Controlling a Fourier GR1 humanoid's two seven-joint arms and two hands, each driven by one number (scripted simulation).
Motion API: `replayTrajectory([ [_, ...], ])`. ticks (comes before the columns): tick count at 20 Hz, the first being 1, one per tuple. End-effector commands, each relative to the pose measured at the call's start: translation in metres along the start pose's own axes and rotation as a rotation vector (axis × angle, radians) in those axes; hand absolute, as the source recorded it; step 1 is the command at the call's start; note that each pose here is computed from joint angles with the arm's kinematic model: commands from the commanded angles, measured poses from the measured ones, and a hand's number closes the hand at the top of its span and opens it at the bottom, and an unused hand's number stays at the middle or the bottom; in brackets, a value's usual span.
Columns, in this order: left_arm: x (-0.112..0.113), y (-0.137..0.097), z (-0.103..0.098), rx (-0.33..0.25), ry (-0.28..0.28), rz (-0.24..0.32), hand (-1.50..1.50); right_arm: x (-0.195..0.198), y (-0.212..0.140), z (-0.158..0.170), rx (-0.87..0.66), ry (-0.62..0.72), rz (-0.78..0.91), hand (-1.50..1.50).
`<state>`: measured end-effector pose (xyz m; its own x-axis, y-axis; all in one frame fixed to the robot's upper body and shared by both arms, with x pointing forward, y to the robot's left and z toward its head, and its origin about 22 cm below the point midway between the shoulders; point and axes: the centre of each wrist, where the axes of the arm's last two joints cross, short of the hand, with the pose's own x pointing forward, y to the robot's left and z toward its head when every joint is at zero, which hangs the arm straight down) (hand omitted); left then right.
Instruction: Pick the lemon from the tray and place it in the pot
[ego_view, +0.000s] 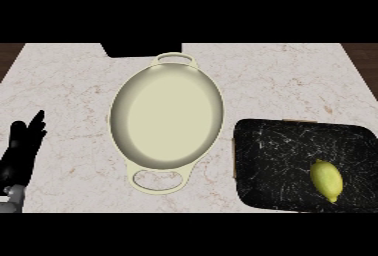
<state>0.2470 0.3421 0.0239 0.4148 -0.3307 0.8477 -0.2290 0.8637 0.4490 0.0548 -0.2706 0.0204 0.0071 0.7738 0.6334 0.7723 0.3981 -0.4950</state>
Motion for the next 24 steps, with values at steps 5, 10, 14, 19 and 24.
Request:
replayTrajectory([
  [5,0.011,-0.011,-0.001,-0.052,-0.013,-0.001,0.0,0.027,-0.048,0.038,0.321,0.21,0.234,-1.5],
  [10,0.007,-0.015,0.003,-0.043,-0.025,-0.007,0.0,0.056,-0.045,0.021,0.389,0.248,0.262,-1.5],
  [14,0.008,0.002,-0.012,-0.055,-0.019,-0.003,0.0,0.052,-0.035,-0.005,0.384,0.312,0.29,-1.5],
  [19,0.01,-0.023,-0.013,-0.045,-0.007,-0.015,0.0,0.062,-0.005,-0.018,0.374,0.325,0.251,-1.5],
  [24,0.002,-0.024,-0.011,-0.028,-0.006,-0.01,0.0,0.04,0.014,-0.015,0.451,0.335,0.274,-1.5],
])
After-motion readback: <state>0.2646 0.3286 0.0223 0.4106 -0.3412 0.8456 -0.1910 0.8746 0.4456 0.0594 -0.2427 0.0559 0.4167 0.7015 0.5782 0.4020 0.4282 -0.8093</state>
